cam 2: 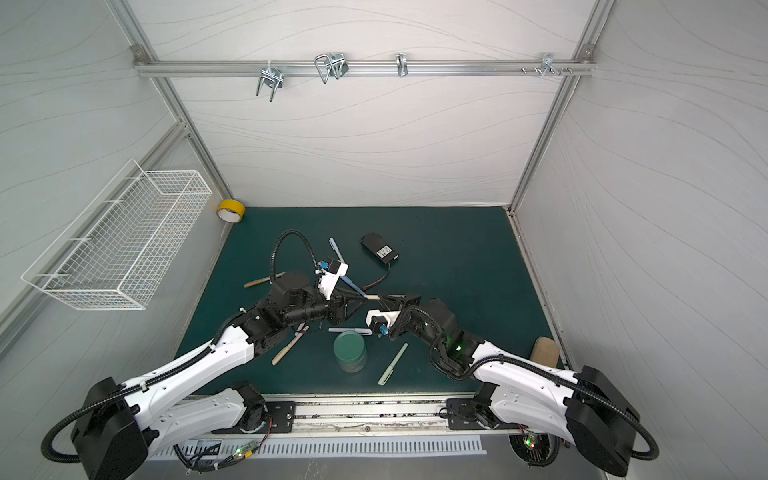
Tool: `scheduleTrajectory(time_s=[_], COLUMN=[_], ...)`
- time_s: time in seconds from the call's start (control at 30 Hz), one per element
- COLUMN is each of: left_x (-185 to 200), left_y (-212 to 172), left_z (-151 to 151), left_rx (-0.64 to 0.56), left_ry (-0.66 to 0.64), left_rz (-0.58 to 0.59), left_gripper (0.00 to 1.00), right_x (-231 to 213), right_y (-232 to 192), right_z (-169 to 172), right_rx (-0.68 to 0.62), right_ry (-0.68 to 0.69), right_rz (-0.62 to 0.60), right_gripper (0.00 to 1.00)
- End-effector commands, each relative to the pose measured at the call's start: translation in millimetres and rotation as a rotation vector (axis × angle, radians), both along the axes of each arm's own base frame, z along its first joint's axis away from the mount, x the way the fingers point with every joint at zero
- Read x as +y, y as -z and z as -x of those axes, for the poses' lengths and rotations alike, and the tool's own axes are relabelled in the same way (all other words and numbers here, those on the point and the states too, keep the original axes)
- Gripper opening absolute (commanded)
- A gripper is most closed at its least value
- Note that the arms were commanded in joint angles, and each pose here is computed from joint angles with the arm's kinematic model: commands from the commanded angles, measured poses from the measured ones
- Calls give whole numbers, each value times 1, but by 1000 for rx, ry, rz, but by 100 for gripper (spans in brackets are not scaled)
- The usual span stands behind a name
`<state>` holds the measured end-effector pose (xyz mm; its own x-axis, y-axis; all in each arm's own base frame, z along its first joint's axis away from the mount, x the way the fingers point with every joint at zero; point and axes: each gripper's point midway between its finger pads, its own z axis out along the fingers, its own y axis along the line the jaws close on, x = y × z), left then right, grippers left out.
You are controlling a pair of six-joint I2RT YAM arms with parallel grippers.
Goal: Open the pen caps
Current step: 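Close the left gripper on the cream pen body held by the right gripper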
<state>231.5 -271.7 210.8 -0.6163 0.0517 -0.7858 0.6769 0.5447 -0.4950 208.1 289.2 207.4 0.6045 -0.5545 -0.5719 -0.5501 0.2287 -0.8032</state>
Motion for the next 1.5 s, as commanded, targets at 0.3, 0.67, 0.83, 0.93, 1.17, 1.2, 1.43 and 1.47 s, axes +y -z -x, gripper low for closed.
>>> scheduleTrajectory(time_s=[0.3, 0.67, 0.83, 0.93, 1.17, 1.2, 1.43, 1.47], left_x=[-12, -13, -15, -15, -18, -19, -20, -20], left_y=[-26, -25, -23, -22, -18, -18, -19, -20], left_z=[-3, -3, -2, -2, -2, -2, -1, -2], left_rx=[-62, -58, -49, -43, -37, -34, -30, -30], left_ry=[37, 47, 55, 59, 68, 71, 77, 74], left_rz=[40, 33, 25, 19, 10, 9, 15, 16], left_gripper=[34, 28, 28, 27, 20, 16, 4, 3], right_x=[9, 15, 16, 16, 15, 15, 13, 13], right_y=[-7, -3, -4, -4, -7, -6, -10, -11], right_z=[12, 13, 13, 13, 12, 12, 10, 10], right_rx=[-52, -55, -60, -60, -64, -64, -61, -60], right_ry=[-56, -65, -62, -60, -50, -53, -34, -33], right_rz=[-5, 22, 21, 20, 15, 16, -2, -5], right_gripper=[0, 0, 0, 0, 0, 0, 8, 11])
